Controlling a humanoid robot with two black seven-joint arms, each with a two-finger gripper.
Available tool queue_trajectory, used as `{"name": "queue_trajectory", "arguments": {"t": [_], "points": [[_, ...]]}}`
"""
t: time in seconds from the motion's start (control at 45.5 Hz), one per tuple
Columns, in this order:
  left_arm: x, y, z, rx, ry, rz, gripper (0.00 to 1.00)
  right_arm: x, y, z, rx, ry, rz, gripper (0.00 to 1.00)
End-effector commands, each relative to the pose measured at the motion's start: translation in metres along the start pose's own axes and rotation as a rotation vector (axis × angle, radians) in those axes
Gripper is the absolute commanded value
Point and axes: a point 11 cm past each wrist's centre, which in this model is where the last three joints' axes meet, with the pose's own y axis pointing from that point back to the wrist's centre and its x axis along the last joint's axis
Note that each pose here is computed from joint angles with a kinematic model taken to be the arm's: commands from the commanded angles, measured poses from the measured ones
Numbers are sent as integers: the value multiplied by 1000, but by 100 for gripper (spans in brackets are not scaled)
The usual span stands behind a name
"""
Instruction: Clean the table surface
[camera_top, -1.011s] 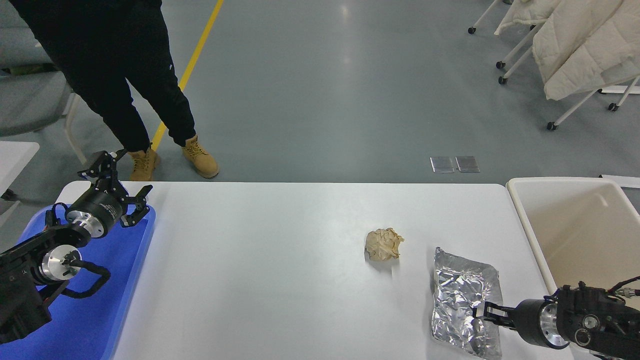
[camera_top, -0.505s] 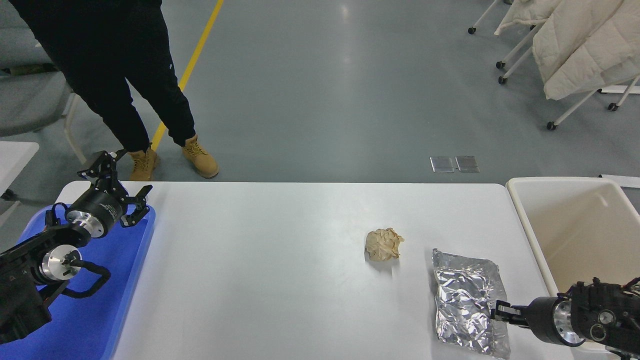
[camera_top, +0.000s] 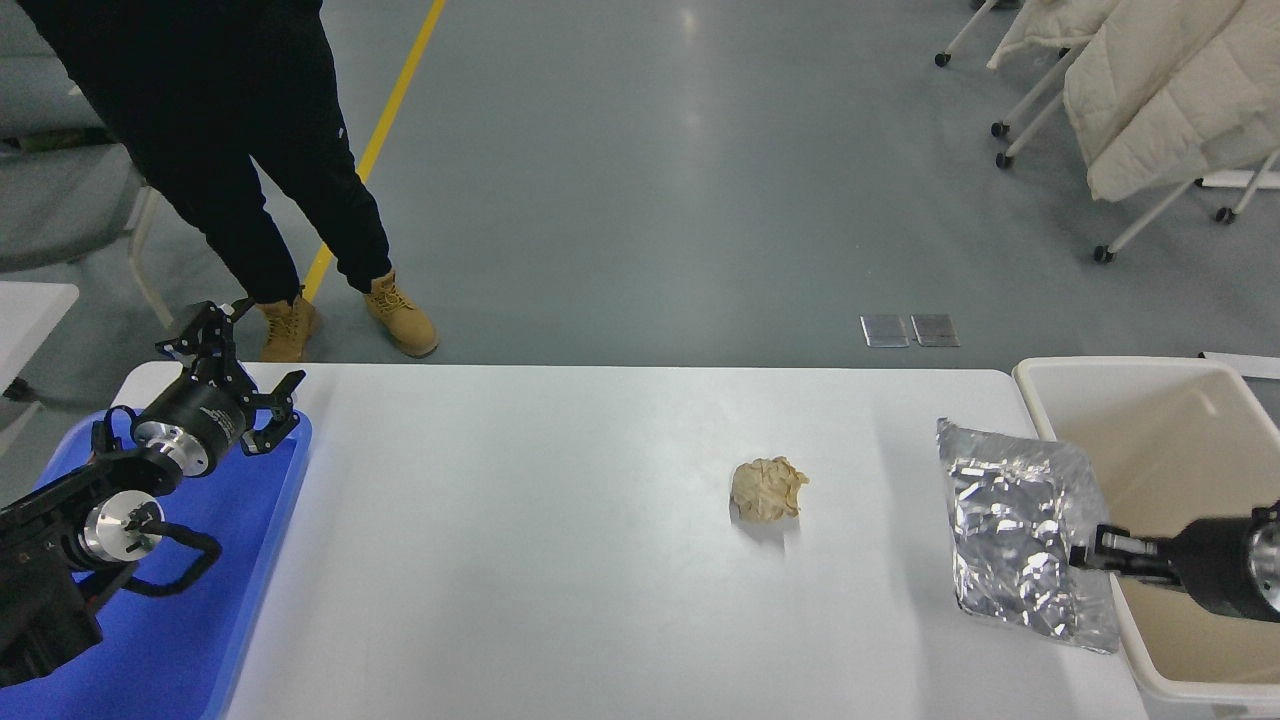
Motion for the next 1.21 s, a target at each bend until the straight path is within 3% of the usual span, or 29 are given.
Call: {"name": "queue_trajectory", "arguments": {"t": [0.0,0.286,0.703,1.187], "points": [[0,0,0,0,0,0,100,45,100,1,-17,-12,17,0],[0,0,0,1,-1,-1,100,60,162,2,-27,-18,43,0],[0,0,0,0,0,0,100,70,169,18,-72,-45,76,0],[0,0,0,1,-1,-1,100,115,92,88,-251,-179,253,0]]}}
